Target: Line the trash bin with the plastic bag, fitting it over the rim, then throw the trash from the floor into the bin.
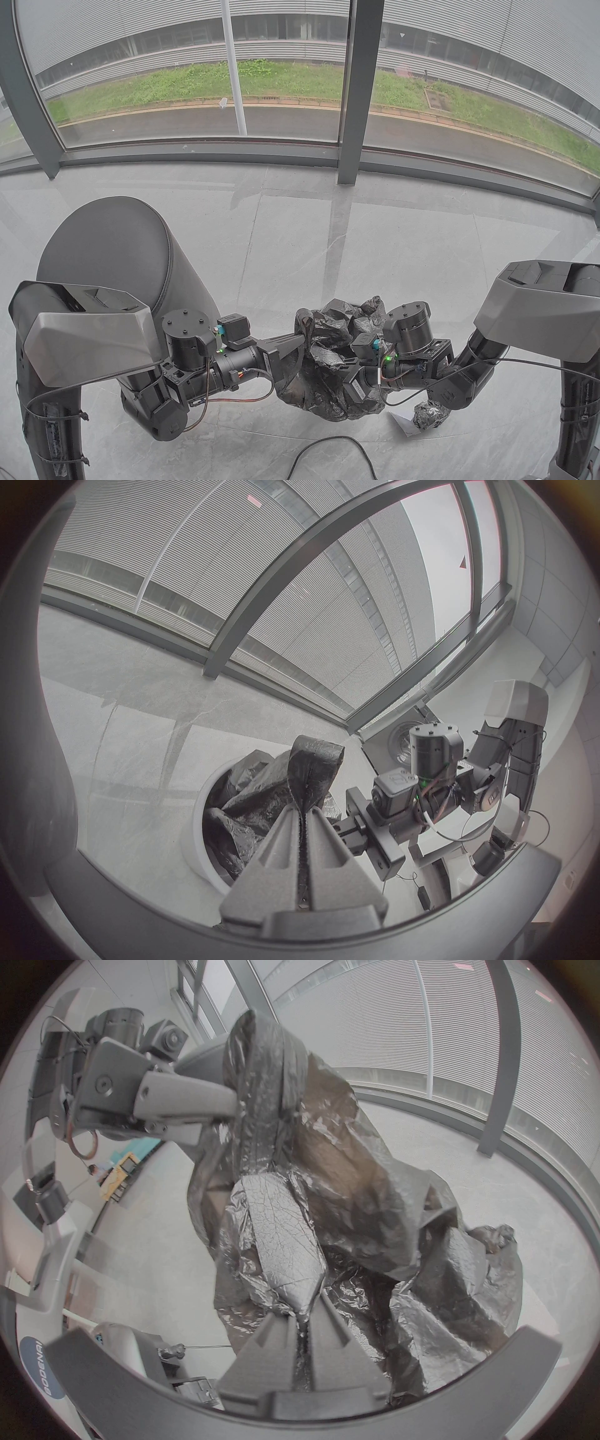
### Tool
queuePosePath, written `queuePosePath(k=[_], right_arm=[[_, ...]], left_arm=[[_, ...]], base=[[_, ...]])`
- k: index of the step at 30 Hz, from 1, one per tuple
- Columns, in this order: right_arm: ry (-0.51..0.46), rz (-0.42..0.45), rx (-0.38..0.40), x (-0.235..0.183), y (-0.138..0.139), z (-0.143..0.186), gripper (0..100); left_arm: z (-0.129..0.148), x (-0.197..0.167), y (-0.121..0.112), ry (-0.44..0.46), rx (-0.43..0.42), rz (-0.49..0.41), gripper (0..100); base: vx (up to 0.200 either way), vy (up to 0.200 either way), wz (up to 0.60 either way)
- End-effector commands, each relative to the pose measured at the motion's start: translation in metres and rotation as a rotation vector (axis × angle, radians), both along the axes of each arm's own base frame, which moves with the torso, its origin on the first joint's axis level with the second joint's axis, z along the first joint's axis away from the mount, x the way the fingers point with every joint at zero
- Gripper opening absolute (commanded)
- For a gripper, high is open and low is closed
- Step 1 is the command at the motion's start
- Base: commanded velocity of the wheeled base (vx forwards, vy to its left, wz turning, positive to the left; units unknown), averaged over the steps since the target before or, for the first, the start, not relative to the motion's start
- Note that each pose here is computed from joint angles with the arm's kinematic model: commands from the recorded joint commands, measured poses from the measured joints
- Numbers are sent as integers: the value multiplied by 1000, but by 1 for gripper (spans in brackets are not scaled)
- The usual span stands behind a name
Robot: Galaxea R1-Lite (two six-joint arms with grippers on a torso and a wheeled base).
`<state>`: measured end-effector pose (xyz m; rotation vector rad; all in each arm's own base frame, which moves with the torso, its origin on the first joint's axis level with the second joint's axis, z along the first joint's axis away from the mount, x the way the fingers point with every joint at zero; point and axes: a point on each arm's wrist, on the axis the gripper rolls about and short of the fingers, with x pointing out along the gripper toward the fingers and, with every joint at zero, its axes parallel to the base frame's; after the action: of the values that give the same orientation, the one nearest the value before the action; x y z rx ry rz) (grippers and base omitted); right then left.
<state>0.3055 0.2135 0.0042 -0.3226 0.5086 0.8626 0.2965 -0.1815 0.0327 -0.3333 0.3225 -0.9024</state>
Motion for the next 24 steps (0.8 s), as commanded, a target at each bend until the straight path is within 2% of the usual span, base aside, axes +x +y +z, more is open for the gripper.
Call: queuePosePath(k=[1,3,7,10,13,24], right_arm=[[-9,57,56,-3,-4,17,0],[-5,66,72,-2,-9,21,0],[30,37,100,8,-40,22,0],[32,8,105,16,-51,19,0],[18,-56,109,35,-70,14,0],[-52,-90,131,56,-76,26,0]], left_arm=[[2,-10,11,26,11,-3,0],[1,-10,13,32,14,-1,0],[-3,-5,15,38,13,-1,0],[-8,-2,14,46,19,-1,0],[-19,11,6,38,13,0,0],[-27,56,-11,-63,-40,28,0]], base=[[0,0,0],[0,0,0],[0,0,0],[0,0,0],[0,0,0],[0,0,0]])
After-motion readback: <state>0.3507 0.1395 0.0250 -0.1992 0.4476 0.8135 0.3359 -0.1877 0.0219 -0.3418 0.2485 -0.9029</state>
